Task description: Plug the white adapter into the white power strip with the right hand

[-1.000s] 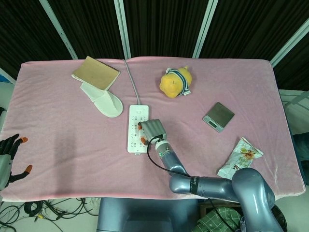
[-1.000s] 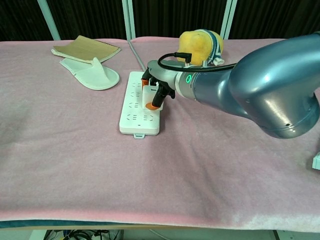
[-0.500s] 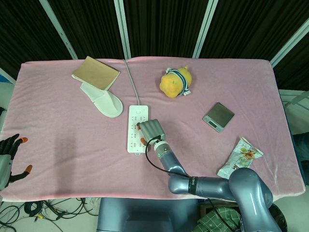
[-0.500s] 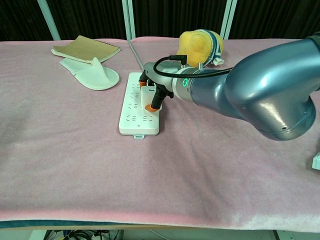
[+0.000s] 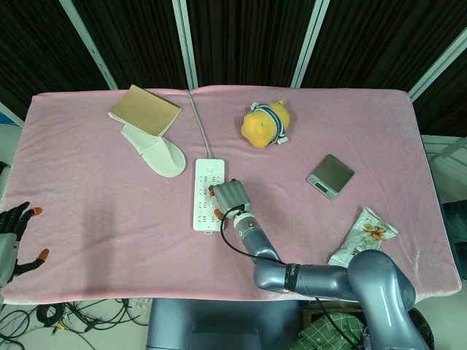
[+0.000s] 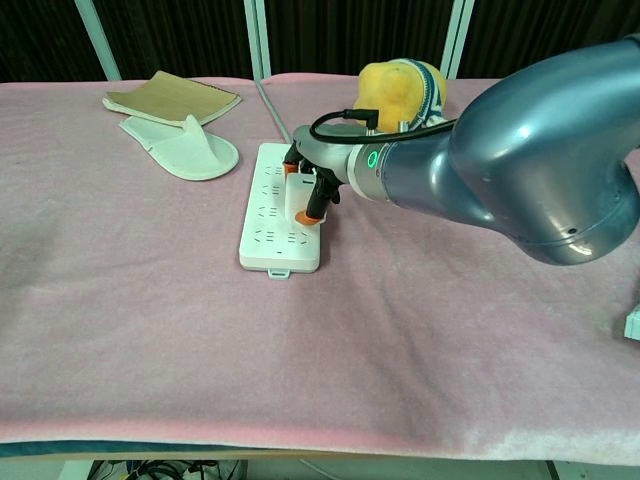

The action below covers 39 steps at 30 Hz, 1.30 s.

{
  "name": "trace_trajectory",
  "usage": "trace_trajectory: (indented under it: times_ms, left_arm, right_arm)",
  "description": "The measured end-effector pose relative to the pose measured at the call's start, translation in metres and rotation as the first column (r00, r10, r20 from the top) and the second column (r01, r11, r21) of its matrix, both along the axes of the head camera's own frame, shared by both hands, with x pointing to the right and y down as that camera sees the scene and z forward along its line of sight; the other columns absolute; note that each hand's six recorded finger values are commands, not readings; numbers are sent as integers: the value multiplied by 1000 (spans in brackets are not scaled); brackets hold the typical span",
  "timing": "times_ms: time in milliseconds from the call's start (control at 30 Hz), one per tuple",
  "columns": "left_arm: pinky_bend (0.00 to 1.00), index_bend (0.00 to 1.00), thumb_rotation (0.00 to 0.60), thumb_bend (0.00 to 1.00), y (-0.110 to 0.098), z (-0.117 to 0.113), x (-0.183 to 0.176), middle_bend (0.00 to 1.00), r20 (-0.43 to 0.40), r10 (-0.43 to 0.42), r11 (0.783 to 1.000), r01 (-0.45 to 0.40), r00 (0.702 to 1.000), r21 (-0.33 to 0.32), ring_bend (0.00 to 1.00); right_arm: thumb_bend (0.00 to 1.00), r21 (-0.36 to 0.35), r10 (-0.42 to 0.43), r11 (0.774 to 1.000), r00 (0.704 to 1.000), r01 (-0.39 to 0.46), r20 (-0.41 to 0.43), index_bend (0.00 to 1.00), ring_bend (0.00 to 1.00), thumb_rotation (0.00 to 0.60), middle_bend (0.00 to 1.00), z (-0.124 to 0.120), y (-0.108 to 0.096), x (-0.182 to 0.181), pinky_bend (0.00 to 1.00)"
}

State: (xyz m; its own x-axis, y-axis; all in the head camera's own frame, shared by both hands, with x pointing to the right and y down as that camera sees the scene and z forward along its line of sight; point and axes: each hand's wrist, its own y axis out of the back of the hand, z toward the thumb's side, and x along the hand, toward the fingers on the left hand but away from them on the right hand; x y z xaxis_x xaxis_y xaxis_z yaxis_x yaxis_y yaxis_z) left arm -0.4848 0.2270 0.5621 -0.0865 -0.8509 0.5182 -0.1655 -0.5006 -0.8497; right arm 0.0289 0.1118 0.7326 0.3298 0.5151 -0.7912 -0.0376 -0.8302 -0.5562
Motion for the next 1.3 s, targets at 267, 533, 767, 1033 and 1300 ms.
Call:
trace_trajectory:
  times_ms: [267,533,767,1033,1300]
  left_arm:
    - [0,130,600,280,0,0,0,22,1,0,1000,0,1000,-1,0]
    - [0,130,600,280,0,0,0,22,3,1,1000,-1,1000,-2,0]
    - [0,130,600,280,0,1,0,22,6,2,1000,-2,1000,-5,0]
    - [0,130,600,279,1,1,0,22,8,1,1000,-1,1000,-5,0]
    - [0,130,600,279,0,1,0,22,9,-1,1000,1,1000,-7,0]
  right_arm:
    - [218,0,14,1000,1000,-14,-5,364,330,600,189,-4,-2,3,267]
    - [213,7,56,998,998,-56,27,346,323,600,171,-12,-7,4,267]
    - [214,6,96,995,994,-96,60,346,290,600,171,-21,-14,11,267]
    - [213,40,120,991,988,-124,98,346,278,600,171,-33,-24,17,266]
    - [213,83,157,982,981,-167,116,332,274,600,166,-47,-41,33,262]
